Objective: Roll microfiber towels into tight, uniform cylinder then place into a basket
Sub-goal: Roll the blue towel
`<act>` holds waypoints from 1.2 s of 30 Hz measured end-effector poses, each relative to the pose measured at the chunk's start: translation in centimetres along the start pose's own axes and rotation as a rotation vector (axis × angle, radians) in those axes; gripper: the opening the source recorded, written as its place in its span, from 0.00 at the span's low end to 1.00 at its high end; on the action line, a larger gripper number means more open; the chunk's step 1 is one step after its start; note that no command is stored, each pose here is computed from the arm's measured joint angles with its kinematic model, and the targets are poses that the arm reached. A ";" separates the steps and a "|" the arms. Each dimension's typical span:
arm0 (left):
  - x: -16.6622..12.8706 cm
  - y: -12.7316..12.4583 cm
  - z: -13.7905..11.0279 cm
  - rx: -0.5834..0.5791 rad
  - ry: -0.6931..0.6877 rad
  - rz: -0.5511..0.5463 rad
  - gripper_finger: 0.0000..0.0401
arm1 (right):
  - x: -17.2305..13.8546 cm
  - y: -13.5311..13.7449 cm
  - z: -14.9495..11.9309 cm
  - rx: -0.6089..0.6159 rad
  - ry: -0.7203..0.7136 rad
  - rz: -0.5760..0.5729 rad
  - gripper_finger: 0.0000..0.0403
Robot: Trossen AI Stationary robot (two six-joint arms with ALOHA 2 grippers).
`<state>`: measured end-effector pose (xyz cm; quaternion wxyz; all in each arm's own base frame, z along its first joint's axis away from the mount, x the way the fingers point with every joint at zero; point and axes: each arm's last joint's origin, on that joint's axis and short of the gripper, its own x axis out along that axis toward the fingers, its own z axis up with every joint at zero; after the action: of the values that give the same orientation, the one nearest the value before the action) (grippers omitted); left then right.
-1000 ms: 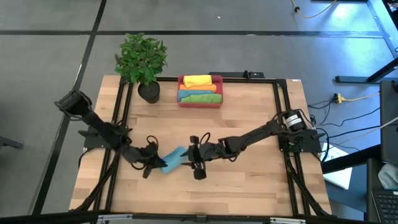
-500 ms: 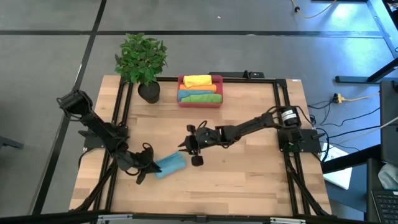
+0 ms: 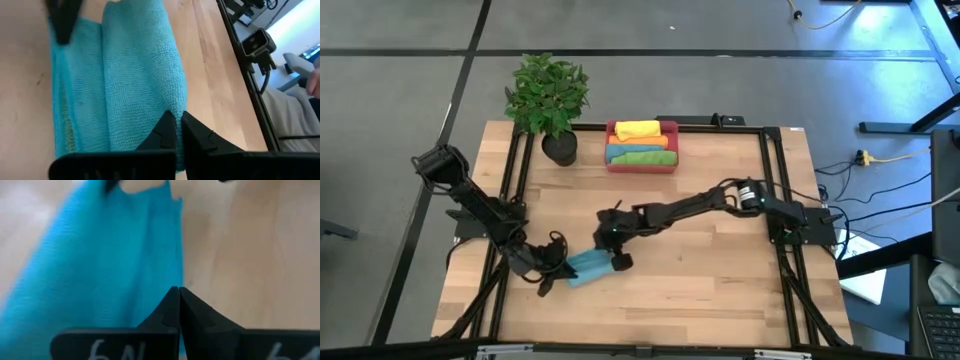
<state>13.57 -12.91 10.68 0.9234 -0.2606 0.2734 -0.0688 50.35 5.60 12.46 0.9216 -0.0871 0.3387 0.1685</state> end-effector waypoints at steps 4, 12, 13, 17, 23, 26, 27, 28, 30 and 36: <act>-0.1 -0.2 -0.2 0.007 0.009 -0.013 0.00 | 0.7 -0.6 0.0 0.018 0.074 0.000 0.01; -0.5 -0.8 -0.6 -0.059 -0.038 -0.021 0.00 | 0.8 1.0 -0.7 0.020 0.208 0.006 0.01; -0.6 -0.9 -0.6 -0.070 -0.041 -0.024 0.00 | 0.9 1.5 -0.7 0.011 0.213 0.002 0.01; -0.5 -0.9 -0.6 -0.115 -0.040 -0.024 0.00 | 1.1 3.7 -0.4 -0.003 0.228 -0.014 0.01; -0.5 -0.7 -0.6 -0.162 -0.034 -0.014 0.00 | 1.3 6.6 -0.4 0.022 0.279 -0.019 0.00; -0.4 -0.1 -0.7 -0.202 -0.009 0.035 0.00 | 1.4 7.7 -0.3 0.007 0.285 -0.015 0.00; -0.3 0.2 -0.8 -0.219 0.009 0.060 0.00 | 1.3 8.0 -0.3 0.003 0.286 -0.019 0.01; -0.2 0.5 -0.8 -0.241 0.027 0.084 0.00 | 1.3 8.1 -0.2 0.001 0.287 -0.035 0.01; -0.1 1.1 -0.8 -0.272 0.058 0.123 0.00 | 1.0 8.4 0.0 -0.006 0.292 -0.077 0.03; 0.3 1.5 -0.3 -0.277 0.090 0.123 0.00 | -1.2 9.0 0.6 -0.048 0.384 -0.267 0.15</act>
<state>13.62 -11.79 9.55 0.8679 -0.3649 0.3369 0.0144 46.55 13.78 13.28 0.8520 -0.1835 0.4891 0.0332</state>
